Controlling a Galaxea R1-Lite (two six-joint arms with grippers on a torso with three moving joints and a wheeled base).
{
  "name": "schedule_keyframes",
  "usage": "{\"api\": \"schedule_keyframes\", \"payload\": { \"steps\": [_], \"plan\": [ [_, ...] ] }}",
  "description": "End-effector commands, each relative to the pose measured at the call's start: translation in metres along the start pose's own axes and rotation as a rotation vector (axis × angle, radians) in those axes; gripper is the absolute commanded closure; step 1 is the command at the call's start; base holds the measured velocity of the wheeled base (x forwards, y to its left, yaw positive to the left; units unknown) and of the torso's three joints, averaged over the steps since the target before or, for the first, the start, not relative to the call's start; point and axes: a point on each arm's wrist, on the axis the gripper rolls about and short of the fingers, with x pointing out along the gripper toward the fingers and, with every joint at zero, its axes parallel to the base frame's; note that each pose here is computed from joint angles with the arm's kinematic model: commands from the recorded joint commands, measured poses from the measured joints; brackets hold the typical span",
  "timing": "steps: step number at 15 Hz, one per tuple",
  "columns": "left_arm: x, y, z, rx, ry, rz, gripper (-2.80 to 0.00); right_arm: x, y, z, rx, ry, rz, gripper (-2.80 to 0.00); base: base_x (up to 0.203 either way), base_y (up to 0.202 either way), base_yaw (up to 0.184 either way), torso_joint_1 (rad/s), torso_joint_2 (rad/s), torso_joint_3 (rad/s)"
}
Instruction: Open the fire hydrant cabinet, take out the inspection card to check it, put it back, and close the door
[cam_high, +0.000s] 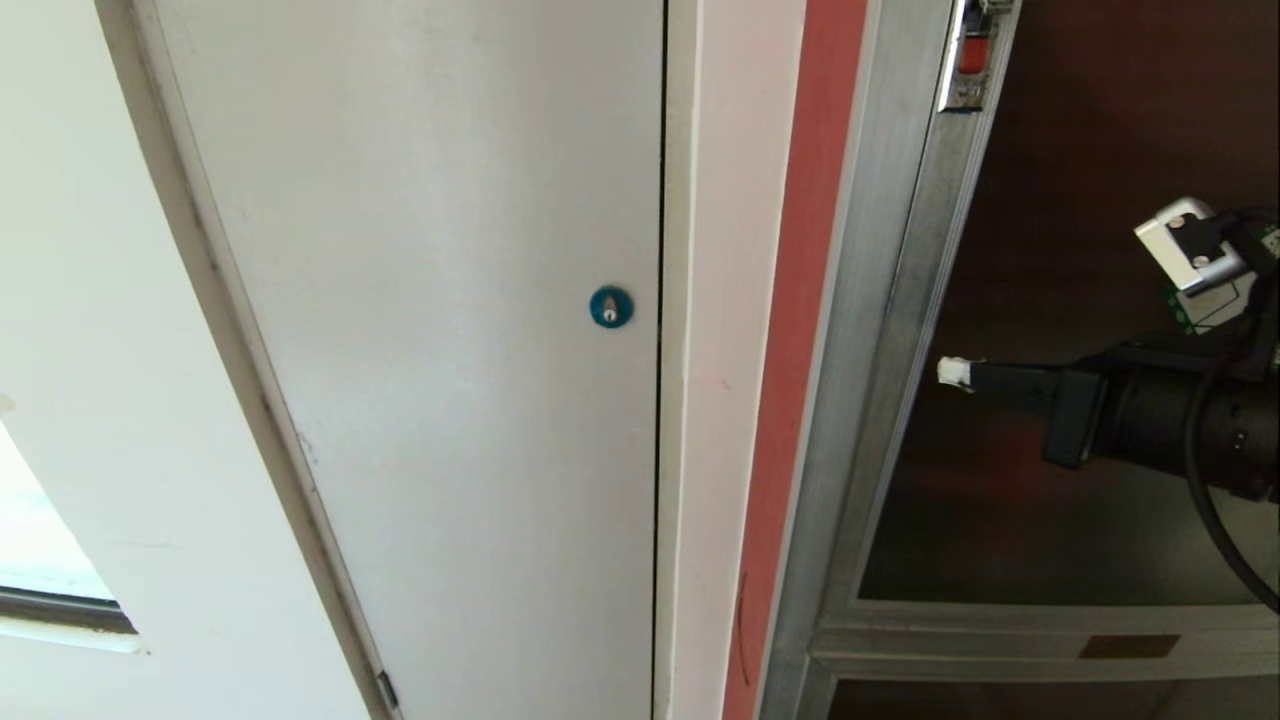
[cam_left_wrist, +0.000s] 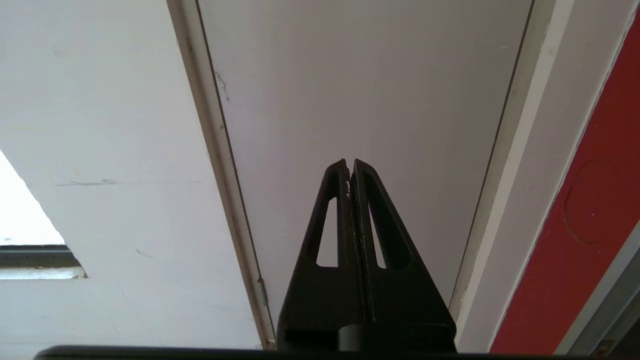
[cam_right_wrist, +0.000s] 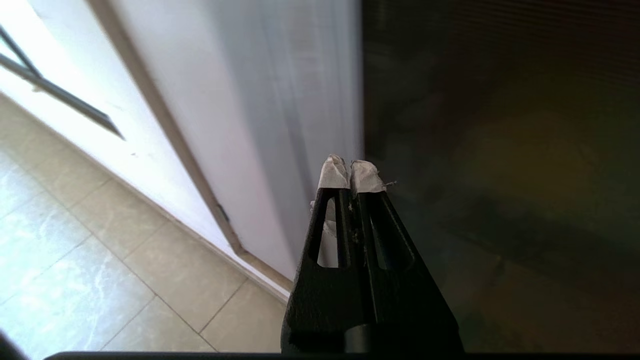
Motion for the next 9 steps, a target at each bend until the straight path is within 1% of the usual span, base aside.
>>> {"api": "schedule_keyframes", "payload": {
  "steps": [1,5,7,9],
  "plan": [
    [0.002,0.000,-0.008,-0.001,0.028,-0.001,0.00,-0.031,0.014,0.005,-0.020,-0.070,0.039,0.00,0.000,0.000,0.000,0.000,0.00,0.000],
    [0.002,0.000,-0.008,-0.001,0.028,-0.001,0.00,-0.073,0.028,0.021,-0.055,-0.209,0.064,0.00,0.000,0.000,0.000,0.000,0.00,0.000],
    [0.002,0.000,-0.008,-0.001,0.028,-0.001,0.00,-0.088,0.034,0.038,-0.030,-0.287,0.080,0.00,0.000,0.000,0.000,0.000,0.00,0.000],
    [0.002,0.000,-0.008,-0.001,0.028,-0.001,0.00,-0.096,0.039,0.061,-0.018,-0.365,0.108,0.00,0.000,0.000,0.000,0.000,0.00,0.000]
  ]
}}
